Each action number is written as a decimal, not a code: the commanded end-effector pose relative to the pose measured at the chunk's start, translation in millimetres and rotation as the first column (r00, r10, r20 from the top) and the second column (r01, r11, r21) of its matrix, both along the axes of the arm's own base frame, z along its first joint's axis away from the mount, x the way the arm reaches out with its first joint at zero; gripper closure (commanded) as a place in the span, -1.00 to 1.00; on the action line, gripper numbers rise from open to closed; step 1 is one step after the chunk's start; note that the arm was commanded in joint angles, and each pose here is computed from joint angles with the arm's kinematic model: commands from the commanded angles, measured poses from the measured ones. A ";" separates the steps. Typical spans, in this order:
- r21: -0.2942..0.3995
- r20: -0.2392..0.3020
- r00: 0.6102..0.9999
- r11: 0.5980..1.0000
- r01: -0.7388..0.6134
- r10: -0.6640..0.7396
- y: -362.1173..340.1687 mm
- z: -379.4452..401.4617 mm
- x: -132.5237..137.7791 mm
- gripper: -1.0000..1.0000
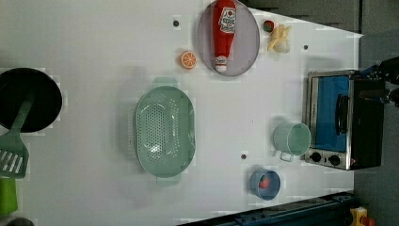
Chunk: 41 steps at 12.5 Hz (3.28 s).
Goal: Drag strainer left to right.
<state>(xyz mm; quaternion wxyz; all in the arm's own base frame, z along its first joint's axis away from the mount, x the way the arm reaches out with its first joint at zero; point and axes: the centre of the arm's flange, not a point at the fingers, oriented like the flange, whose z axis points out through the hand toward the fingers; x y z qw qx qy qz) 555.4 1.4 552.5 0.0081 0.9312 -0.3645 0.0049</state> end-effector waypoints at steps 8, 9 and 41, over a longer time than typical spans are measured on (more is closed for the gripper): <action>-0.016 -0.045 0.998 0.999 0.050 -0.050 70.4 50.5 -95.8 -1.00; -0.033 -0.064 0.996 0.998 0.059 -0.061 98.0 39.0 -94.2 -1.00; 0.014 -0.126 0.655 0.659 0.752 -0.745 298.2 -397.1 -79.9 -1.00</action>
